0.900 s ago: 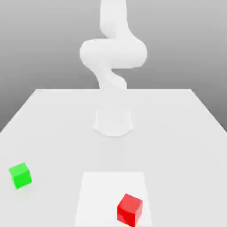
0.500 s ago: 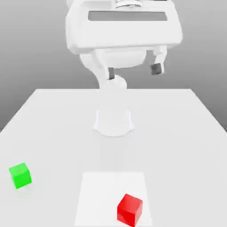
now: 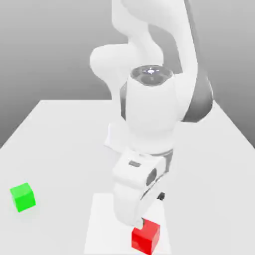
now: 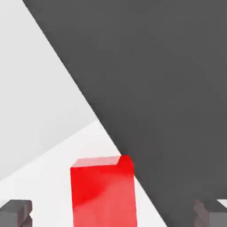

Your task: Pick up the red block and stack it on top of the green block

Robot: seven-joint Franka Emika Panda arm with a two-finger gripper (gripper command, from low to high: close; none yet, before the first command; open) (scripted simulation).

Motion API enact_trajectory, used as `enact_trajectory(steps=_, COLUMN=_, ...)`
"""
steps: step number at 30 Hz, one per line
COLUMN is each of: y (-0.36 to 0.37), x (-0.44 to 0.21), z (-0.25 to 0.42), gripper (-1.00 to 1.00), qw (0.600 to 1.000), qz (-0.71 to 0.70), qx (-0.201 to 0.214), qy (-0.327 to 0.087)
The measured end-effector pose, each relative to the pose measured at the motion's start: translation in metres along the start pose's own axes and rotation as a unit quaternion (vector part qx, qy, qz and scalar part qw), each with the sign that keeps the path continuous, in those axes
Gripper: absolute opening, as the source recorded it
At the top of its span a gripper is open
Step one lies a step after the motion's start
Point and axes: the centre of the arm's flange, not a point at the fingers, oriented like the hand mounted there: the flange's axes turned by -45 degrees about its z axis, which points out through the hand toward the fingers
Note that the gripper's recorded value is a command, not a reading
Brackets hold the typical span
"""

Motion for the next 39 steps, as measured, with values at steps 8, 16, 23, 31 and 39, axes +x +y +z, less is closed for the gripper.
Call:
enact_trajectory(steps=8, y=-0.002, x=-0.002, z=0.048, gripper=-1.00, qw=1.000, qz=-0.004, qx=0.002, qy=-0.003)
enact_trajectory(steps=16, y=0.001, x=-0.006, z=-0.007, gripper=-1.00, qw=1.000, qz=0.003, qx=0.002, qy=-0.004)
enact_trajectory(steps=23, y=0.055, x=-0.173, z=-0.036, gripper=-1.00, qw=0.975, qz=0.223, qx=-0.004, qy=-0.008)
enact_trajectory(steps=31, y=0.042, x=-0.368, z=-0.038, gripper=-1.00, qw=0.885, qz=0.466, qx=-0.001, qy=-0.003)
enact_trajectory(steps=39, y=0.040, x=-0.370, z=0.009, gripper=1.00, qw=0.883, qz=0.469, qx=0.000, qy=-0.003)
